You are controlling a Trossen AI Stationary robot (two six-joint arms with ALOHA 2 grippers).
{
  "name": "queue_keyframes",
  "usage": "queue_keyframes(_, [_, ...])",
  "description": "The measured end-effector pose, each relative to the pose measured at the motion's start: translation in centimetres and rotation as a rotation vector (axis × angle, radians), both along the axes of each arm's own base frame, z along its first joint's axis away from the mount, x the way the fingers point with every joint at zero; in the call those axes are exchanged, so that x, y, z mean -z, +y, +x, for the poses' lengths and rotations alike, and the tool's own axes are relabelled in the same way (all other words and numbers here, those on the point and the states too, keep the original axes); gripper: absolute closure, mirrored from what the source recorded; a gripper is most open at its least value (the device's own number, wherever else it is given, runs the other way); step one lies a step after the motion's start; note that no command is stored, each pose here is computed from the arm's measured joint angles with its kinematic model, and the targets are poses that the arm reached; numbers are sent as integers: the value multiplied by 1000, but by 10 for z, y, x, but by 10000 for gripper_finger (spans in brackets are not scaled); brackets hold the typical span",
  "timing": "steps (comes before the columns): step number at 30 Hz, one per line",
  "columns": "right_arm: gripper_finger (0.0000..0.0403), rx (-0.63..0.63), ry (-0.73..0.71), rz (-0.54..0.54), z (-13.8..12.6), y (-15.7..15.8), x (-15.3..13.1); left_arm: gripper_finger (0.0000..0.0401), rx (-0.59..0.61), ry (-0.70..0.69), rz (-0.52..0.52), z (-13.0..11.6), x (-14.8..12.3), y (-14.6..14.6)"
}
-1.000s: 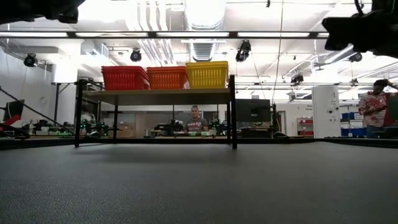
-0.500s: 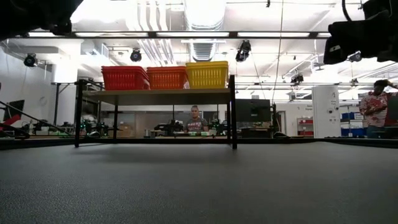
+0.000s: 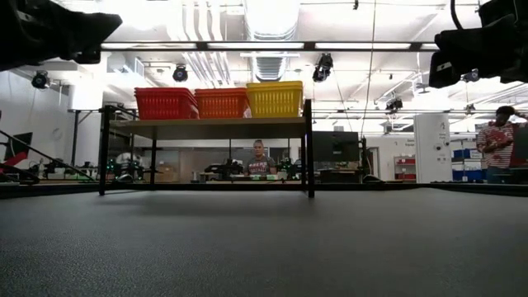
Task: Stack baskets on shelf by color
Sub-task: Return to Home Position
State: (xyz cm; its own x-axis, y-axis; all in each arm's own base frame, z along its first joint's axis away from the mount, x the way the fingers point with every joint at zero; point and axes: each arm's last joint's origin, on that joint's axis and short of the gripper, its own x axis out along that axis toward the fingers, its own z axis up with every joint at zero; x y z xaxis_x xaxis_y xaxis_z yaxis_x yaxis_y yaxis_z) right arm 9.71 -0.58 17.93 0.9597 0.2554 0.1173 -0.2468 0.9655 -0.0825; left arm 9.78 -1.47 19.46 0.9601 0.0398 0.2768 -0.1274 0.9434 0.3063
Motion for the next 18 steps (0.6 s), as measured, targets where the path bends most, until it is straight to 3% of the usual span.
queue_keyframes(18, [376,1,0,0,0,0,0,400,0,130,29,11,12,-2])
